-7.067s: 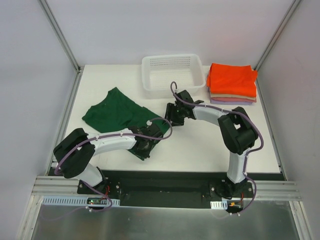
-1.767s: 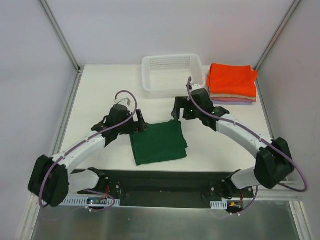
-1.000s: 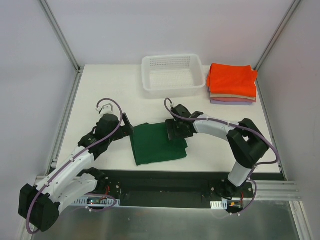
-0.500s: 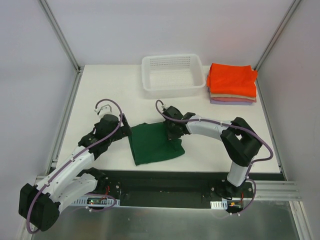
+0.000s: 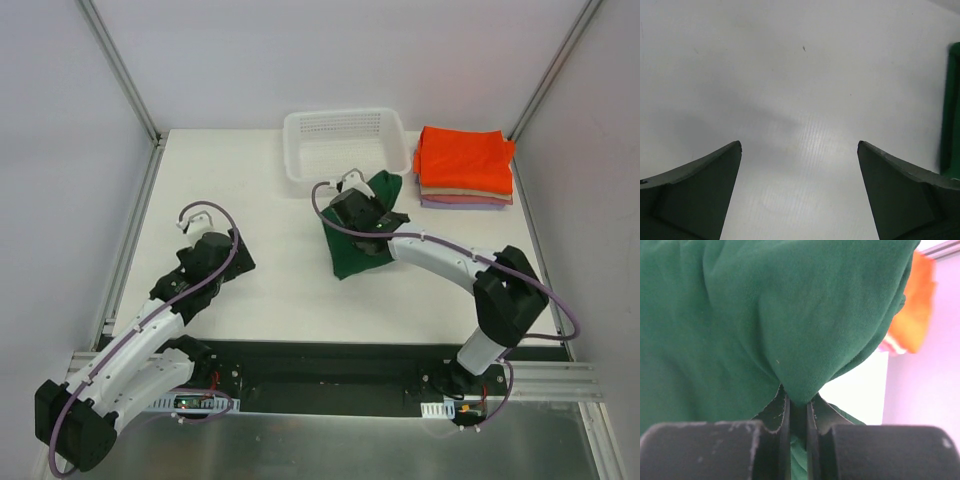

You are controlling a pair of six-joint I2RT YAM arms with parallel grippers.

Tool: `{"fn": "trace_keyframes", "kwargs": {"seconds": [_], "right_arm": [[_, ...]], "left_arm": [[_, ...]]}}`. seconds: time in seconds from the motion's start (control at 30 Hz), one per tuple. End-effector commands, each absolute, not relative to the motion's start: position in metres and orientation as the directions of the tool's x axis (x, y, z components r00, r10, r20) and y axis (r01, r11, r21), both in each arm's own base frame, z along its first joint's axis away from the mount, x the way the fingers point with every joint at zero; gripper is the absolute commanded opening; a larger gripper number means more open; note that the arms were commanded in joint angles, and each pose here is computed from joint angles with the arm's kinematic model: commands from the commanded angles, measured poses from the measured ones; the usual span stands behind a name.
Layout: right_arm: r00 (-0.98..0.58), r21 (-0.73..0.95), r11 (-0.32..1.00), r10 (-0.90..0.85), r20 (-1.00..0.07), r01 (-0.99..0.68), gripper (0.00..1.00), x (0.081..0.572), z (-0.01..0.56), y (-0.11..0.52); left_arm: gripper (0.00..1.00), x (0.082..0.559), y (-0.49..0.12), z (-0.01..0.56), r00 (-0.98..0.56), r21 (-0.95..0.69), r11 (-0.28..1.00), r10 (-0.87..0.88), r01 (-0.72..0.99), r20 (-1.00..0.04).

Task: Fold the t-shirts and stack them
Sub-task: Put the neatly folded tshirt into the corner of the board with the right arm

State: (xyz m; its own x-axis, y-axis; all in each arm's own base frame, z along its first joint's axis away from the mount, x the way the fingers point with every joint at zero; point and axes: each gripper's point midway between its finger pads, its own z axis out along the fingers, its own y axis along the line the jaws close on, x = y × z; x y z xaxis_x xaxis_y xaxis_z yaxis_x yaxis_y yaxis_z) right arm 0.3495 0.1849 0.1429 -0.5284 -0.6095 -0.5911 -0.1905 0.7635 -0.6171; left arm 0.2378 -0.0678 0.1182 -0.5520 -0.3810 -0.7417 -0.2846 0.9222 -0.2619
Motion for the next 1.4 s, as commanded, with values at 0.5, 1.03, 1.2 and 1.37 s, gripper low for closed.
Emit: {"fn": "trace_keyframes", "kwargs": {"seconds": [0.5,1.03,1.2,1.37], "right_arm": [[-0.41,-0.79,0.601,-0.695,-0.591,0.121,0.0,0.417,0.331,0.095],[-0.472,-0.685,0.7,-0.544,-0.694,0.201,0.0,0.491,0.366,0.063],[-0.485,-0.668,0.709,-0.513,-0.708,0.224,0.01,0.525,0.36,0.052],[-0.517,-0.638,0.741,-0.47,-0.716,0.21,0.0,0.55,0.334,0.034]], "left_arm": [[0.99,0.247,-0.038,0.152,-0.434,-0.203,0.899,-0.372,-0.388,-0.82],[0.99,0.255,-0.027,0.161,-0.411,-0.142,0.891,-0.334,-0.431,-0.848],[0.99,0.259,-0.026,0.162,-0.419,-0.118,0.891,-0.32,-0.439,-0.85],[0.99,0.264,-0.026,0.159,-0.433,-0.091,0.887,-0.308,-0.453,-0.847]]}}
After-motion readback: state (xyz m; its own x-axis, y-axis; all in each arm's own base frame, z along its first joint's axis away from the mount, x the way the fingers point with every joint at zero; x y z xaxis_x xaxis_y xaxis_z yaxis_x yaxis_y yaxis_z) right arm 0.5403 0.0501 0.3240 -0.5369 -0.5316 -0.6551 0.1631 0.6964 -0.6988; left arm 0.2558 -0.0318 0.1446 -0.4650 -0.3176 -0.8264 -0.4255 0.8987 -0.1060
